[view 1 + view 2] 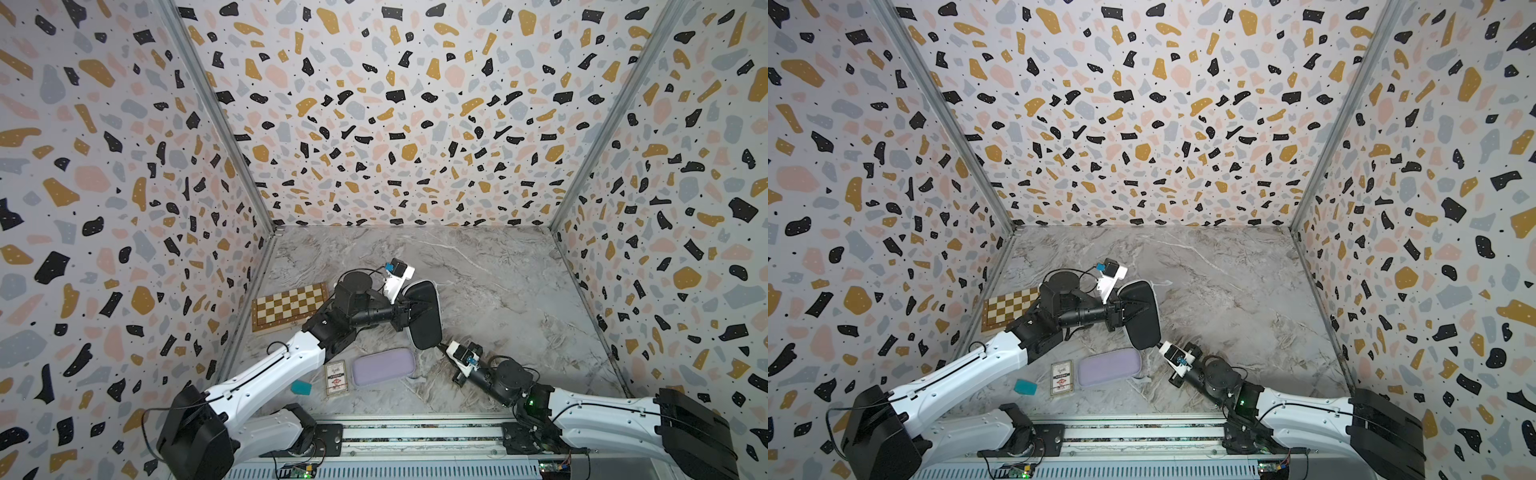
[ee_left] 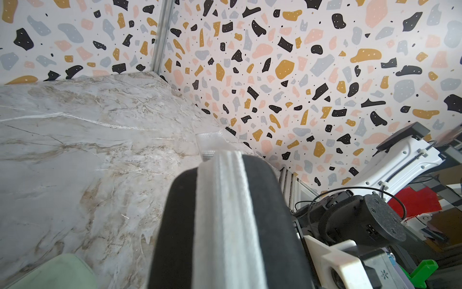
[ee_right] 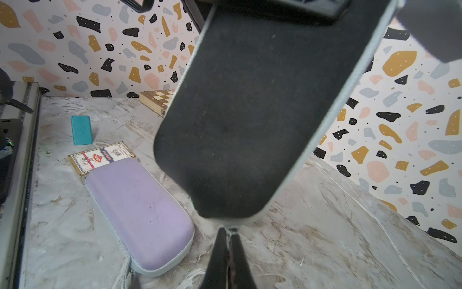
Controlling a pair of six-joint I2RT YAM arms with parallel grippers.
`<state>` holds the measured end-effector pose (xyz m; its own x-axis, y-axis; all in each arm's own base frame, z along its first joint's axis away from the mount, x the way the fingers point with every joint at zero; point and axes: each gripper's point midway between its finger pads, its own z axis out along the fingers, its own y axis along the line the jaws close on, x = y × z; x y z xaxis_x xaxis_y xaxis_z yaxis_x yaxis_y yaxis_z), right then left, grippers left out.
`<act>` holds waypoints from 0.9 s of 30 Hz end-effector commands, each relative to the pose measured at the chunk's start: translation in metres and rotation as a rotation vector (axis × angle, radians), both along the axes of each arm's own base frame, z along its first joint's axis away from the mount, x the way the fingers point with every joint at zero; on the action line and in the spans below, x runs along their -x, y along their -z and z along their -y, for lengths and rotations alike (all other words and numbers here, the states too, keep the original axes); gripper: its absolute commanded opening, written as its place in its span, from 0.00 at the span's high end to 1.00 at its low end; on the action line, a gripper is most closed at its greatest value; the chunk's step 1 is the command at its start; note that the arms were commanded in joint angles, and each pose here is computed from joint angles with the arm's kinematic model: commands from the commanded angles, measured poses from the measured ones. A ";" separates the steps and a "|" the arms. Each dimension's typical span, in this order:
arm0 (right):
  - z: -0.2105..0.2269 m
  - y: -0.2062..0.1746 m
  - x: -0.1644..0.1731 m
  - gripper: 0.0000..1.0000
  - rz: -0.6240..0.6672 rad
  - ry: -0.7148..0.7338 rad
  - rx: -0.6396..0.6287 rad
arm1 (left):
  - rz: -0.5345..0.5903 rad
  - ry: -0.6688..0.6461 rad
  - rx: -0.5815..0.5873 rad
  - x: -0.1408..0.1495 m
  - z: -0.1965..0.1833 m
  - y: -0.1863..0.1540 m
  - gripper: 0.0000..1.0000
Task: Put umbrellas into zippered umbrella sleeves
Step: Zip the zipper on the umbrella sleeve.
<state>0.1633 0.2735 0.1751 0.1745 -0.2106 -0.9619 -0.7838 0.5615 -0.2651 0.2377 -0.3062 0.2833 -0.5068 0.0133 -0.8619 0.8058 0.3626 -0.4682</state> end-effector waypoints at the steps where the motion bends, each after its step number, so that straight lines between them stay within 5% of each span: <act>1: -0.015 0.001 0.021 1.00 -0.035 -0.125 -0.007 | 0.220 -0.153 0.179 -0.022 -0.018 -0.072 1.00; 27: -0.062 -0.026 0.033 1.00 -0.112 -0.217 -0.115 | 0.123 -0.375 0.273 -0.058 -0.032 -0.035 1.00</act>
<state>0.1574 0.3102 0.1639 0.0722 -0.2037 -0.9764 -0.8400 0.5154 -0.1697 0.2648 -0.2931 0.2590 -0.5615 -0.1828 -0.8070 0.6740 0.4647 -0.5742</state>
